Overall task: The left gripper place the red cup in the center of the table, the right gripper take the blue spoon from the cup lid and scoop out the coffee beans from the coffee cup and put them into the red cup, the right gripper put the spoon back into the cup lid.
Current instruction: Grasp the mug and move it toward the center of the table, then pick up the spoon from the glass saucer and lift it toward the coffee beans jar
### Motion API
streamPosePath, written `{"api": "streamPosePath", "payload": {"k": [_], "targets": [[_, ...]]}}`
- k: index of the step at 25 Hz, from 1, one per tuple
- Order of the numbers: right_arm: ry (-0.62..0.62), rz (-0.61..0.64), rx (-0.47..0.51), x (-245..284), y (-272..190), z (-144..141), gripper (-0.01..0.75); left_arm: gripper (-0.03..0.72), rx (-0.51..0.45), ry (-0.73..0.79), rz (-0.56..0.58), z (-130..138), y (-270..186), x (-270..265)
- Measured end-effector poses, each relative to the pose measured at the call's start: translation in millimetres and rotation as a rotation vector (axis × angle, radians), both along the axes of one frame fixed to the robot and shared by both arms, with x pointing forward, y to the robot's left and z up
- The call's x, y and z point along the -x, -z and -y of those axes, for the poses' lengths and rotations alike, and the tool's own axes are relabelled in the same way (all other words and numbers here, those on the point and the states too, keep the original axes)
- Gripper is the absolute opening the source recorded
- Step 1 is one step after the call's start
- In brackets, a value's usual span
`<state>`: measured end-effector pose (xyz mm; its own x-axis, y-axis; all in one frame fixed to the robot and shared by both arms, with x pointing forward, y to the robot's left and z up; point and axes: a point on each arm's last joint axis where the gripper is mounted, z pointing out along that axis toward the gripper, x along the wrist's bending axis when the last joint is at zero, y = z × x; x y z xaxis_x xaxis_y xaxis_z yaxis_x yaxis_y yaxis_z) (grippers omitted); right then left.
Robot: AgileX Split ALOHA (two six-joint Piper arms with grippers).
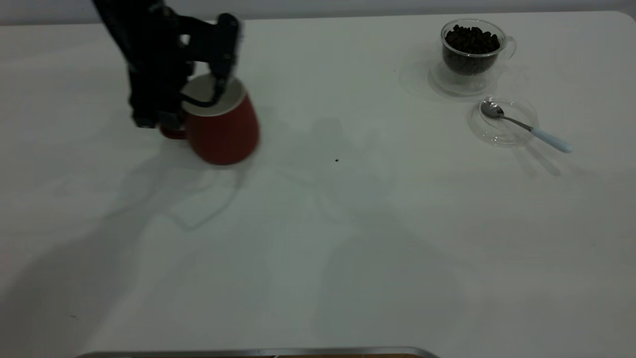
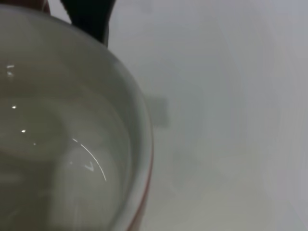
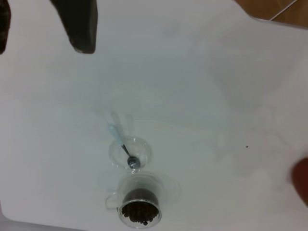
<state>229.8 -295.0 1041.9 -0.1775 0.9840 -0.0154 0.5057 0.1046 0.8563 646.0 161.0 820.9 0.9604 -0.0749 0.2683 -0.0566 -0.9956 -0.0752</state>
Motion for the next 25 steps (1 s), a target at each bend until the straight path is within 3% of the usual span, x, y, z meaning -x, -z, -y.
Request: {"api": "streamPosePath", "payload": {"k": [5,10,16,20,25], "targets": [[0.000,0.000,0.000,0,0,0,0.389,0.516,0.060,-0.032,0.002,24,-2,1],[0.000,0.000,0.000,0,0,0,0.389,0.515,0.097,-0.073,0.005,29,-6,-2],[0.000,0.000,0.000,0,0,0,0.389,0.515,0.014,-0.107,-0.097,21,-14,8],[0.000,0.000,0.000,0,0,0,0.389,0.515,0.007,-0.190,-0.096,16,-60,14],[0.000,0.000,0.000,0,0,0,0.389,0.515,0.101,-0.486,-0.007,8,-144,29]]}}
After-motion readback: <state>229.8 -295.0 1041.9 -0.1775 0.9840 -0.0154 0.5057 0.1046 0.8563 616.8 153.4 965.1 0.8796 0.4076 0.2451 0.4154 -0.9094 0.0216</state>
